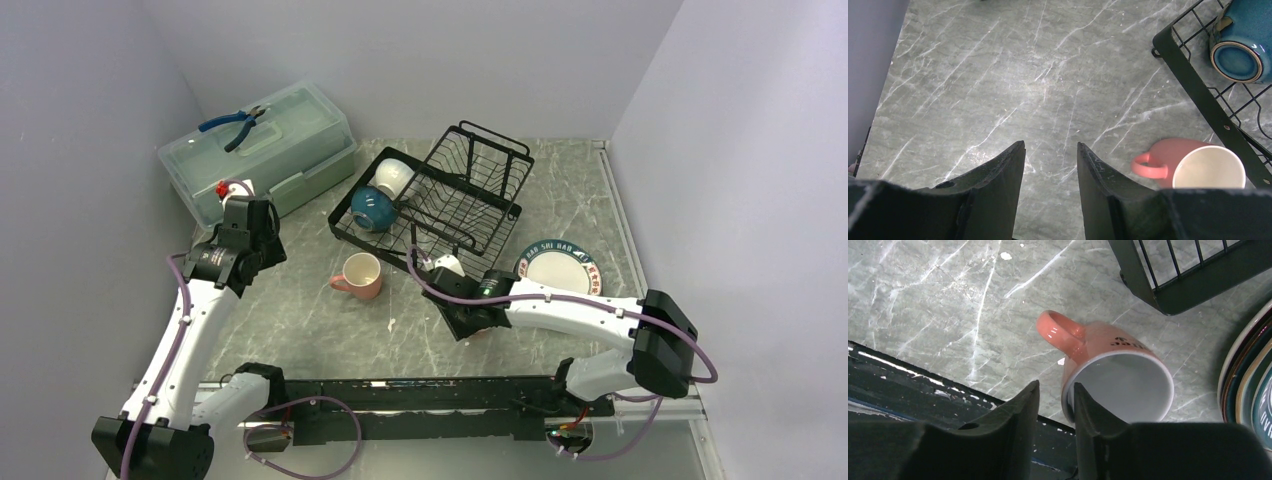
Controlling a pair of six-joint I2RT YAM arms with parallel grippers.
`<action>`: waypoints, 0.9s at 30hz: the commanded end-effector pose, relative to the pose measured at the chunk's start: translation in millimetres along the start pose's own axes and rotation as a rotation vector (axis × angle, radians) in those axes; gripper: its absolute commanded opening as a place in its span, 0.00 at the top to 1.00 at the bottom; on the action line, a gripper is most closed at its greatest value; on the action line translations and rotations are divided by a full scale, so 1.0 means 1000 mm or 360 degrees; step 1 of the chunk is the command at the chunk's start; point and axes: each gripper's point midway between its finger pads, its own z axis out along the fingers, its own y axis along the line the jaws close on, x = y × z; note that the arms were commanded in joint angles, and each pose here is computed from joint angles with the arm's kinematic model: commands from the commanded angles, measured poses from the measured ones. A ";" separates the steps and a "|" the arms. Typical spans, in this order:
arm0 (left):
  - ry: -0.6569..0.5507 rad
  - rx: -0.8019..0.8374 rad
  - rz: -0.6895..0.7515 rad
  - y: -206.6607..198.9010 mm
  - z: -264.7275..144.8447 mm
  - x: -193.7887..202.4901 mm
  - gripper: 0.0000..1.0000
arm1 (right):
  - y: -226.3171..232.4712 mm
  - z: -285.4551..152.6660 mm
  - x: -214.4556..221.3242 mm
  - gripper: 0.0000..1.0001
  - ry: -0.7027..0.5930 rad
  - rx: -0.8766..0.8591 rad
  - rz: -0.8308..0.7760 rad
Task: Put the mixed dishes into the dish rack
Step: Pick up the cup at the center of the board.
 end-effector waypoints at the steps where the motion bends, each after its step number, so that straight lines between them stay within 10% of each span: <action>1: -0.0039 0.0007 -0.0007 -0.002 0.000 -0.006 0.52 | 0.003 0.004 -0.010 0.71 -0.0057 -0.0020 -0.0003; 7: -0.0044 0.0003 -0.0009 -0.001 0.000 -0.006 0.52 | 0.007 0.004 -0.014 1.00 -0.0057 -0.0043 -0.0028; 27: -0.0055 0.0010 0.0000 -0.003 -0.001 -0.007 0.51 | 0.069 -0.022 -0.102 1.00 -0.0220 -0.0279 -0.0104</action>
